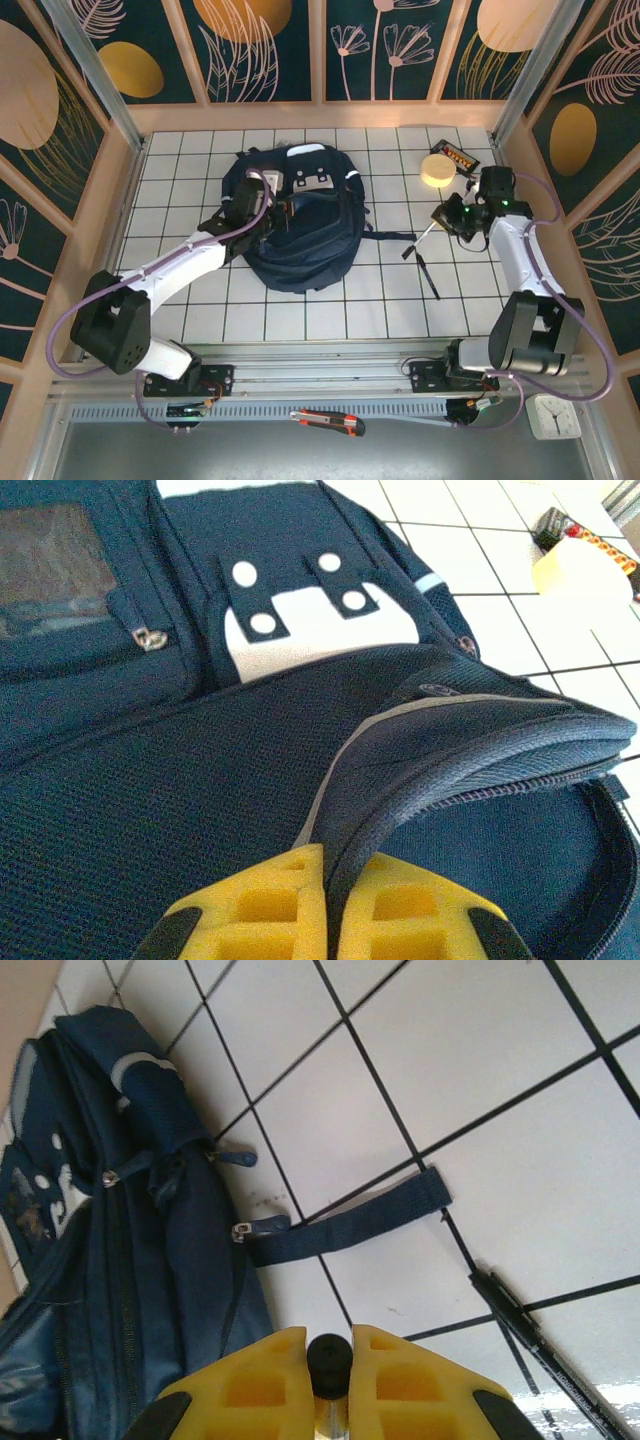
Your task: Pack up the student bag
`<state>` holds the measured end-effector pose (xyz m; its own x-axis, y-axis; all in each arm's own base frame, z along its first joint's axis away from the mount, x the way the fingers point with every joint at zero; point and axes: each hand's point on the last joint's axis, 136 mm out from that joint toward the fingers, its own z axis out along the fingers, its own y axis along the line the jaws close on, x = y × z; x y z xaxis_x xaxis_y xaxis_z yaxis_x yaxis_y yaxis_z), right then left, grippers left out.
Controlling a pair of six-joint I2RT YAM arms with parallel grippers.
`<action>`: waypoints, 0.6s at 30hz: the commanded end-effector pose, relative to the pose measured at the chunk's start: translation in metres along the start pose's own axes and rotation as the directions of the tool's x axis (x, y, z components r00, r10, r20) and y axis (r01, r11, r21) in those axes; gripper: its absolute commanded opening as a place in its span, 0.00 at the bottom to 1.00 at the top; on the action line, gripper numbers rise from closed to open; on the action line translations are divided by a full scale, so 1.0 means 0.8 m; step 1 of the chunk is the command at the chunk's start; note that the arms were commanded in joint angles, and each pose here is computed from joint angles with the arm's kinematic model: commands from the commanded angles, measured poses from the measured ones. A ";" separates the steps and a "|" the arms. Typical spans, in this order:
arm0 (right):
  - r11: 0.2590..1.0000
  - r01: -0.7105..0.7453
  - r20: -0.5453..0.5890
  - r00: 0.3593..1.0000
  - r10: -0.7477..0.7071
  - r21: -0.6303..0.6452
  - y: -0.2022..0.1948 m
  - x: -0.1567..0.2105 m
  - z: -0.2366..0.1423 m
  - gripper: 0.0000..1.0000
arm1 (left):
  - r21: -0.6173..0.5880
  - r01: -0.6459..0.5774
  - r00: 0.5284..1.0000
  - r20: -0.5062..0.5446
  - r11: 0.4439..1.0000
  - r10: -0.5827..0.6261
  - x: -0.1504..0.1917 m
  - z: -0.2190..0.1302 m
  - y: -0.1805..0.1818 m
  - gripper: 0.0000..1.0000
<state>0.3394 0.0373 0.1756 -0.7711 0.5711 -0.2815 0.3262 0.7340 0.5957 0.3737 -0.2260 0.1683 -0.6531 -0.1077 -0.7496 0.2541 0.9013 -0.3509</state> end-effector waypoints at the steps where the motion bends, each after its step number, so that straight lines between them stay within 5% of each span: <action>1: 1.000 0.025 0.099 0.995 -0.023 -0.011 0.022 -0.014 -0.039 0.00 | 0.064 0.084 0.989 0.114 0.994 -0.091 -0.036 -0.016 -0.014 0.00; 18: 0.973 0.025 0.253 0.967 0.034 -0.228 0.111 -0.045 -0.143 0.00 | 0.149 0.142 0.977 0.137 0.979 -0.163 -0.071 -0.006 -0.041 0.00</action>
<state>0.3306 0.0363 0.3001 -0.6249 0.6478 -0.4358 0.2188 0.6811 0.6987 0.3800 -0.2373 0.1753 -0.6579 -0.2042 -0.7249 0.2311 0.8614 -0.4524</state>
